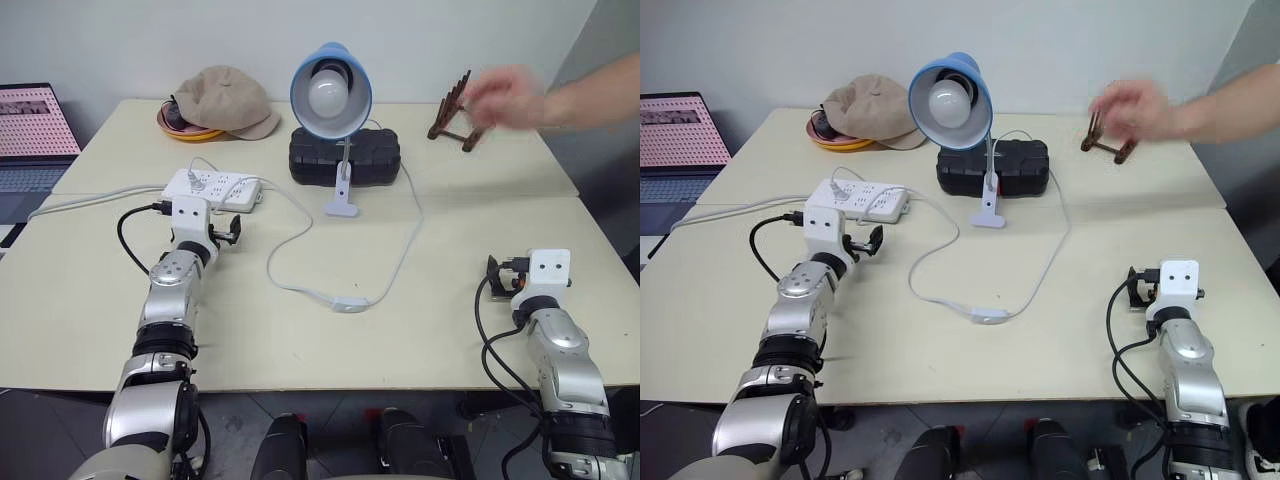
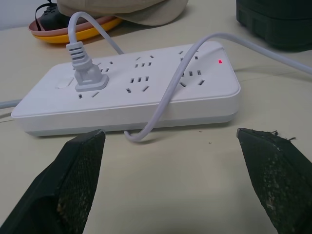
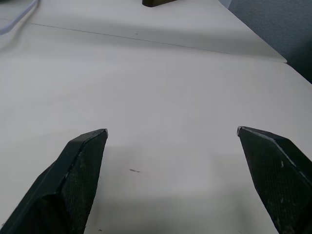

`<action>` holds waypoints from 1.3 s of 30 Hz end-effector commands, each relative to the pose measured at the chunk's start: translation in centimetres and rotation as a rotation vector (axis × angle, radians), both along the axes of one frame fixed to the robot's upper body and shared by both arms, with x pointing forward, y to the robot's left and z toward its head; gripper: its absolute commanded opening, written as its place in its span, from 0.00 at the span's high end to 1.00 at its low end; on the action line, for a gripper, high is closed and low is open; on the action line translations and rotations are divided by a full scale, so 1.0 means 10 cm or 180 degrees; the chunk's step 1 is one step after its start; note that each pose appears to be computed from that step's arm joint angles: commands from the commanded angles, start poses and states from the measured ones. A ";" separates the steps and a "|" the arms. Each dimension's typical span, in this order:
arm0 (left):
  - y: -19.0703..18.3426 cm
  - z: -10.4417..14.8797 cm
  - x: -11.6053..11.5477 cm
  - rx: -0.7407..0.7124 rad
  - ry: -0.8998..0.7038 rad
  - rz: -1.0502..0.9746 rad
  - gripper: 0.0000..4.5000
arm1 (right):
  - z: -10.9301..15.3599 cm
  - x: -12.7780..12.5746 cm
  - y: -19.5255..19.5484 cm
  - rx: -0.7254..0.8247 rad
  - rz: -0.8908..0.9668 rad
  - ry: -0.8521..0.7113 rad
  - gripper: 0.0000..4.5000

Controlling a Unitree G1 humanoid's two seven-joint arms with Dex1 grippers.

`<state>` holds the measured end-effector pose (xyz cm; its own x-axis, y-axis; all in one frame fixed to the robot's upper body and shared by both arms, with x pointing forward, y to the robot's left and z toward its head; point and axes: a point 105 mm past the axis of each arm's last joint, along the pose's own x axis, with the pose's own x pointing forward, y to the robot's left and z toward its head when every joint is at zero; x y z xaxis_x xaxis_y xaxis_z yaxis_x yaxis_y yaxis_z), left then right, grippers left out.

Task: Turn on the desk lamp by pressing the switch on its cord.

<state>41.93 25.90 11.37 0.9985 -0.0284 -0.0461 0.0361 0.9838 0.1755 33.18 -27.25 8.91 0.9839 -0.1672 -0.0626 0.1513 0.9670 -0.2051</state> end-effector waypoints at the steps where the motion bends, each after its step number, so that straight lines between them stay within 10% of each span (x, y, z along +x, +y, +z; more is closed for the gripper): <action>1: 0.03 0.19 0.01 0.0057 -0.0187 -0.0001 0.00 | 0.15 0.00 -0.04 -0.0121 -0.0006 -0.0141 0.01; 12: -0.36 0.42 -0.21 -0.0134 0.0012 -0.1347 0.00 | 0.34 -0.10 0.47 0.0103 0.1401 0.0037 0.01; 19: -0.86 0.66 -0.86 0.0075 0.0676 -0.3065 0.00 | 0.50 -0.71 1.13 0.0223 0.3360 0.0826 0.01; 24: -1.00 0.39 -1.51 0.0800 0.1454 -0.4072 0.00 | 0.51 -0.89 1.43 0.0262 0.4010 0.1112 0.01; 39: -1.13 0.46 -1.47 0.0999 0.0965 -0.4109 0.00 | 0.12 -0.40 2.03 -0.0678 0.4486 0.1095 0.01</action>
